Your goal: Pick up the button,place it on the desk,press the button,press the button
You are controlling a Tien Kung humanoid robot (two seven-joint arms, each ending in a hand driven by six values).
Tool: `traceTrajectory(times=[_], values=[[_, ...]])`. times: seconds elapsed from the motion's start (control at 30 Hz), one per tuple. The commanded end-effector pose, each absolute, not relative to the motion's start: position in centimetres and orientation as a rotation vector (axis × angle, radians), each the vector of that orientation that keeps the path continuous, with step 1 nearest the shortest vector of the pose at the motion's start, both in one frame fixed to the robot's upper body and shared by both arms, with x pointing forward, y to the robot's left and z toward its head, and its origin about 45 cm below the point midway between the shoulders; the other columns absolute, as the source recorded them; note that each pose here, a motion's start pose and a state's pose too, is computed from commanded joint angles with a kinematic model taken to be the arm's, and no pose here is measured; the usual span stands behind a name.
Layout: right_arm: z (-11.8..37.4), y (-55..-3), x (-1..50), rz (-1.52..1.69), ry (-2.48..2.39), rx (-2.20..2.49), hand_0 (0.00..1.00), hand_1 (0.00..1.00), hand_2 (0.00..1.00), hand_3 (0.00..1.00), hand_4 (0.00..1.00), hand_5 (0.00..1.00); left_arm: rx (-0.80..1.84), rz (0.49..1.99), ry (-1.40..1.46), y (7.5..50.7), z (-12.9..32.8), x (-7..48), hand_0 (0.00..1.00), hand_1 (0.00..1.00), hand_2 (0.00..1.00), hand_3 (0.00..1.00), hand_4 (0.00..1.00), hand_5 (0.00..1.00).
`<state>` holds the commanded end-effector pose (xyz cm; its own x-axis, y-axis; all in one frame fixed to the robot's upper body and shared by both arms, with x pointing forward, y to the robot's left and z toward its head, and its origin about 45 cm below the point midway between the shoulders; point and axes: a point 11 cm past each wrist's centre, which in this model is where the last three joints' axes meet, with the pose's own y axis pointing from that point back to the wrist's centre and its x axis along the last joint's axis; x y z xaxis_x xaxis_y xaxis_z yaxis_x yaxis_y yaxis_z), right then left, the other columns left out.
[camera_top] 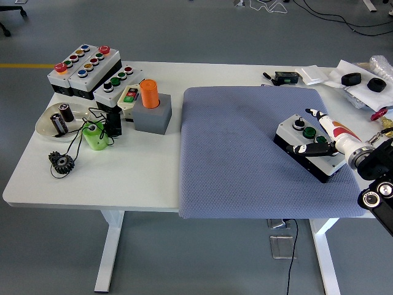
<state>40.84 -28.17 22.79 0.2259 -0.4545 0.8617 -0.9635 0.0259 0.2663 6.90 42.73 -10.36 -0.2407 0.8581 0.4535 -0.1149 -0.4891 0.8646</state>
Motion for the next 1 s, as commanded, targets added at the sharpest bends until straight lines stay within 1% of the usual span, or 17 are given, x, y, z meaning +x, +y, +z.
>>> traceTrajectory(times=[0.17, 0.4, 0.43, 0.6, 0.63, 0.8, 0.83, 1.0], values=[[22.7, -27.9, 41.6, 0.746, -1.344, 1.495, 0.998, 0.982, 0.998, 0.998, 0.959, 0.386, 1.316, 1.808, 0.947, 42.7, -10.3, 6.9, 0.645, 0.697, 0.699, 0.504, 0.311, 0.998], [21.4, -26.8, 42.7, 0.684, -1.31, 1.465, 0.998, 0.977, 0.998, 0.998, 0.955, 0.379, 1.316, 1.809, 0.946, 42.8, -10.3, 7.0, 0.645, 0.698, 0.699, 0.503, 0.31, 0.998], [21.3, -26.8, 42.8, 0.678, -1.308, 1.465, 0.998, 0.964, 0.998, 0.998, 0.944, 0.354, 1.317, 1.809, 0.946, 42.8, -10.3, 7.0, 0.646, 0.697, 0.699, 0.502, 0.31, 0.998], [20.5, -27.2, 43.1, 0.62, -1.292, 1.446, 0.998, 0.964, 0.998, 0.998, 0.944, 0.354, 1.314, 1.81, 0.947, 42.7, -10.4, 6.9, 0.646, 0.697, 0.699, 0.502, 0.31, 0.998], [20.4, -27.3, 43.1, 0.618, -1.285, 1.434, 0.807, 0.782, 0.81, 0.956, 0.931, 0.325, 1.314, 1.811, 0.947, 42.7, -10.3, 6.9, 0.646, 0.698, 0.698, 0.5, 0.311, 0.998], [20.4, -27.6, 43.4, 0.65, -1.302, 1.376, 0.807, 0.782, 0.81, 0.956, 0.931, 0.325, 1.316, 1.81, 0.945, 42.8, -10.3, 6.9, 0.646, 0.698, 0.698, 0.5, 0.311, 0.998], [20.3, -27.7, 43.5, 0.657, -1.299, 1.362, 0.678, 0.532, 0.545, 0.792, 0.919, 0.279, 1.316, 1.81, 0.945, 42.8, -10.3, 6.9, 0.646, 0.699, 0.698, 0.498, 0.312, 0.998], [19.8, -27.7, 43.5, 0.675, -1.226, 1.323, 0.678, 0.532, 0.545, 0.792, 0.919, 0.279, 1.317, 1.809, 0.946, 42.8, -10.3, 6.9, 0.646, 0.699, 0.698, 0.498, 0.312, 0.998]])
